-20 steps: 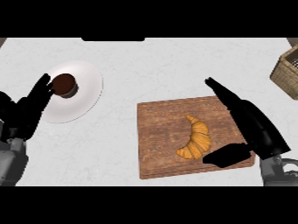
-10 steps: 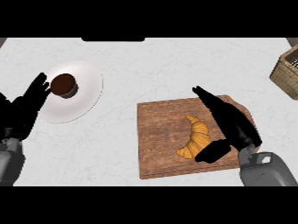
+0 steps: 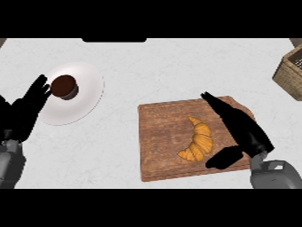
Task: Pick the croissant from the cutting board and place it in the basket
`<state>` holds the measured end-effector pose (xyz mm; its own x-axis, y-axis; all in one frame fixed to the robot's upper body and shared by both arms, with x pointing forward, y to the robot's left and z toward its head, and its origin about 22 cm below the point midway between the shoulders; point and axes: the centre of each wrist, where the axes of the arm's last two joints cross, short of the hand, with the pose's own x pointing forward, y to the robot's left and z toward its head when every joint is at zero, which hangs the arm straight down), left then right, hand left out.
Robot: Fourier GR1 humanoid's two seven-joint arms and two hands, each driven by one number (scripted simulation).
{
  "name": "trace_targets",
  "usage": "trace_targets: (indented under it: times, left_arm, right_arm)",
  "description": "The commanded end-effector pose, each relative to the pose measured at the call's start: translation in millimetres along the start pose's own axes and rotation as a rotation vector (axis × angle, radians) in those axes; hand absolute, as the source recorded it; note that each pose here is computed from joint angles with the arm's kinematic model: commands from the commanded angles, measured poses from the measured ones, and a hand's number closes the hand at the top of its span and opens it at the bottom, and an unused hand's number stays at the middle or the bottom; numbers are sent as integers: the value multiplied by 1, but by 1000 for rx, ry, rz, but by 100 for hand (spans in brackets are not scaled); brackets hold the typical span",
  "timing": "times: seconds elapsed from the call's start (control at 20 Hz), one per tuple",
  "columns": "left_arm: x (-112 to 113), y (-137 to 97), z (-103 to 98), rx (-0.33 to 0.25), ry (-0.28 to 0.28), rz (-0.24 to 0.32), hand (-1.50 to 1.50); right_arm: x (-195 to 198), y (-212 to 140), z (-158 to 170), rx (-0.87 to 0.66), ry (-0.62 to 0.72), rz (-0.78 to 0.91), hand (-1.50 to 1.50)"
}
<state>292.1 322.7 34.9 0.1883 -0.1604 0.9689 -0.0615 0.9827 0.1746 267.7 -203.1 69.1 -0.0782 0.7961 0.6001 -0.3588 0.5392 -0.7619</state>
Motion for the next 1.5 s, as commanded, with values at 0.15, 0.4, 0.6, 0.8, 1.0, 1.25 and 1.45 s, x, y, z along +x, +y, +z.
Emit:
trace_targets:
  times: [0.15, 0.4, 0.6, 0.8, 1.0, 1.25, 1.45]
  left_arm:
    - [-13, 0, -3, -10, 0, 1, 0]
    - [-5, -14, 1, -9, -7, -7, 0]
    - [-5, -2, 4, 24, 3, -4, 0]
    - [5, -9, 1, 0, -5, -4, 0]
    - [-6, -13, 6, 9, 0, -2, 0]
    - [-4, -6, -7, -4, -10, 1, 0]
    - [-3, -8, 11, 5, -4, -6, 0]
  right_arm:
    - [7, 27, 6, 33, -63, -39, -150]
    - [-7, 12, 8, 46, -55, -1, -150]
    - [-11, 26, -9, 33, -8, 49, -150]
    - [-21, 34, -3, 25, 17, 78, -150]
    - [9, 49, -18, 35, 1, 110, -150]
    - [-5, 77, -5, 90, -27, 207, 150]
    - [5, 84, -31, 95, -35, 234, 150]
